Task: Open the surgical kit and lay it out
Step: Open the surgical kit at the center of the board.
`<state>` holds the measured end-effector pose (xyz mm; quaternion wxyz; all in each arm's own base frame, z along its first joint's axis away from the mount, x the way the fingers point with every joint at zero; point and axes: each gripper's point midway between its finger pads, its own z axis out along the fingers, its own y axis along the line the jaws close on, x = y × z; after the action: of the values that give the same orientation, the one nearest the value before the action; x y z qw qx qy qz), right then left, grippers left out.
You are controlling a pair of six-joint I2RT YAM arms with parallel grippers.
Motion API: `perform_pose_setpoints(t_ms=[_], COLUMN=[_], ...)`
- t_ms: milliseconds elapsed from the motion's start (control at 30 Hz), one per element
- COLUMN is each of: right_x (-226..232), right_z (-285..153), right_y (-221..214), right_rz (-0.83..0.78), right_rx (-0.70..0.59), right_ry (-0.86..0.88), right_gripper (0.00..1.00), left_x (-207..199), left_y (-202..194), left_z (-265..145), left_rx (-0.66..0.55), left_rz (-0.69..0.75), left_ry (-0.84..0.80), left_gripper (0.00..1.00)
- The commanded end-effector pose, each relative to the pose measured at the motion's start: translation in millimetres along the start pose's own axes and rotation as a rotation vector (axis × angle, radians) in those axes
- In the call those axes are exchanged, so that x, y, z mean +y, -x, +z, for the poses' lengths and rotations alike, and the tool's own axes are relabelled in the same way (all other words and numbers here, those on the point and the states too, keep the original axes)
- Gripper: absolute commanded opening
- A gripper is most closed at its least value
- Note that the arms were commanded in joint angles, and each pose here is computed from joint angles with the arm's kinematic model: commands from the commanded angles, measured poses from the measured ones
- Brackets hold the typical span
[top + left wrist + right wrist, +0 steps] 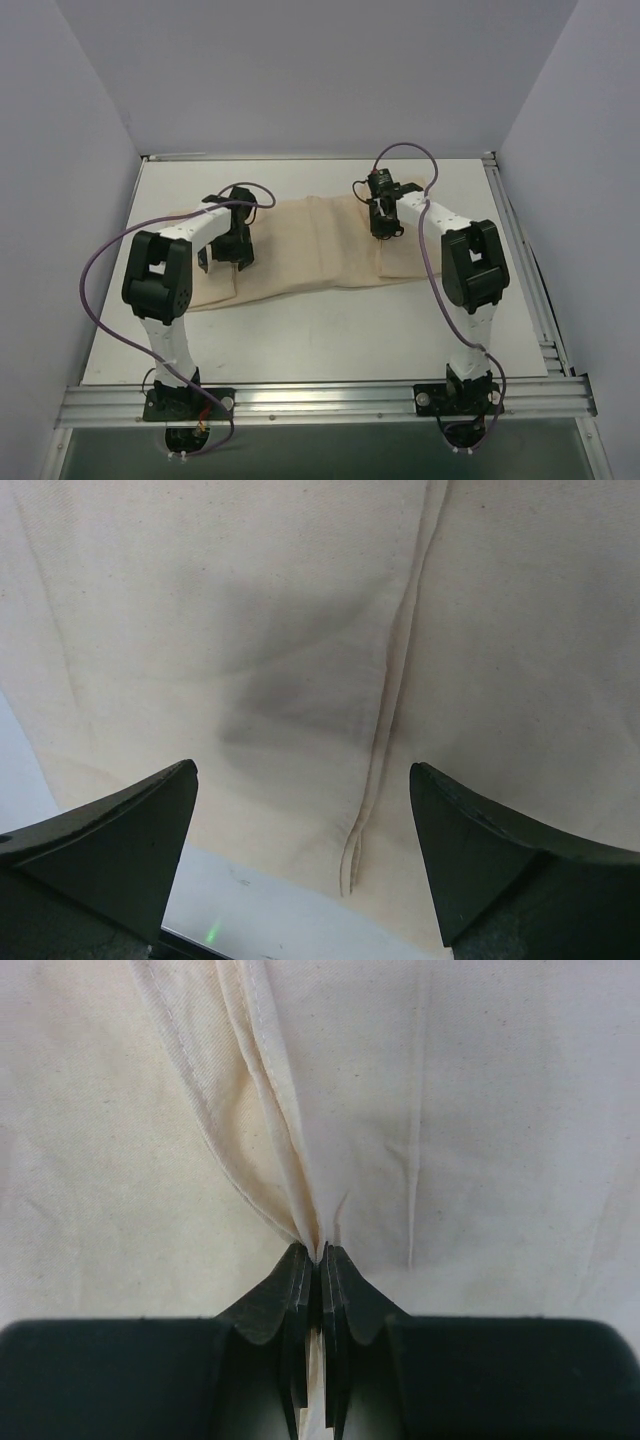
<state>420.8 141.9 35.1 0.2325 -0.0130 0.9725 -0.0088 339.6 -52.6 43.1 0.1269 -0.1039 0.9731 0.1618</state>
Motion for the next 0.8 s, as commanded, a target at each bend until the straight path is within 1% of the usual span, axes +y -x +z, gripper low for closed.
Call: perform_pose_setpoints(t_ms=[0,67,100,133,167,233,267,333,367,467,500,533,600,667,700,733,767], right_x=[3,3,3,3,2,1,0,-4,-6,-17,-24,-29,-45,-67,-79,-97,-108], right_z=[-42,-48,-51,-53,-56,-59,-61,-63,-63,-67,-68,-70,-74,-78,-79,-79,-80], right_y=[25,31,35,36,39,42,44,44,43,44,45,46,47,49,49,49,48], right_rz=[0.032,0.036,0.038,0.039,0.041,0.046,0.048,0.055,0.056,0.070,0.077,0.080,0.094,0.132,0.147,0.177,0.187], right_rx=[-0.060,-0.075,-0.084,-0.089,-0.097,-0.106,-0.111,-0.111,-0.110,-0.112,-0.111,-0.115,-0.118,-0.123,-0.124,-0.127,-0.128], right_ry=[0.040,0.042,0.042,0.043,0.042,0.039,0.035,0.023,0.020,-0.003,-0.014,-0.027,-0.063,-0.095,-0.124,-0.155,-0.182], right_gripper=[0.00,0.00,0.00,0.00,0.00,0.00,0.00,0.00,0.00,0.00,0.00,0.00,0.00,0.00,0.00,0.00,0.00], left_x=[-3,-3,-3,-3,-3,-1,1,6,12,29,37,45,63,83,93,106,114], left_y=[16,16,15,16,18,19,20,22,22,26,28,29,32,38,39,42,45], left_z=[6,13,14,15,16,18,18,17,18,13,12,7,0,-12,-16,-21,-24], left_rx=[-0.038,-0.027,-0.025,-0.027,-0.030,-0.030,-0.032,-0.033,-0.029,-0.039,-0.040,-0.049,-0.059,-0.084,-0.091,-0.098,-0.102], left_rz=[0.012,0.028,0.033,0.037,0.045,0.051,0.059,0.060,0.063,0.064,0.052,0.043,0.027,-0.009,-0.015,-0.049,-0.069], left_ry=[0.034,0.049,0.055,0.056,0.054,0.062,0.066,0.075,0.090,0.120,0.127,0.134,0.169,0.184,0.211,0.224,0.231], left_gripper=[0.98,1.00,0.94,0.92,0.88,0.79,0.69,0.59,0.51,0.40,0.31,0.25,0.19,0.17,0.14,0.09,0.07])
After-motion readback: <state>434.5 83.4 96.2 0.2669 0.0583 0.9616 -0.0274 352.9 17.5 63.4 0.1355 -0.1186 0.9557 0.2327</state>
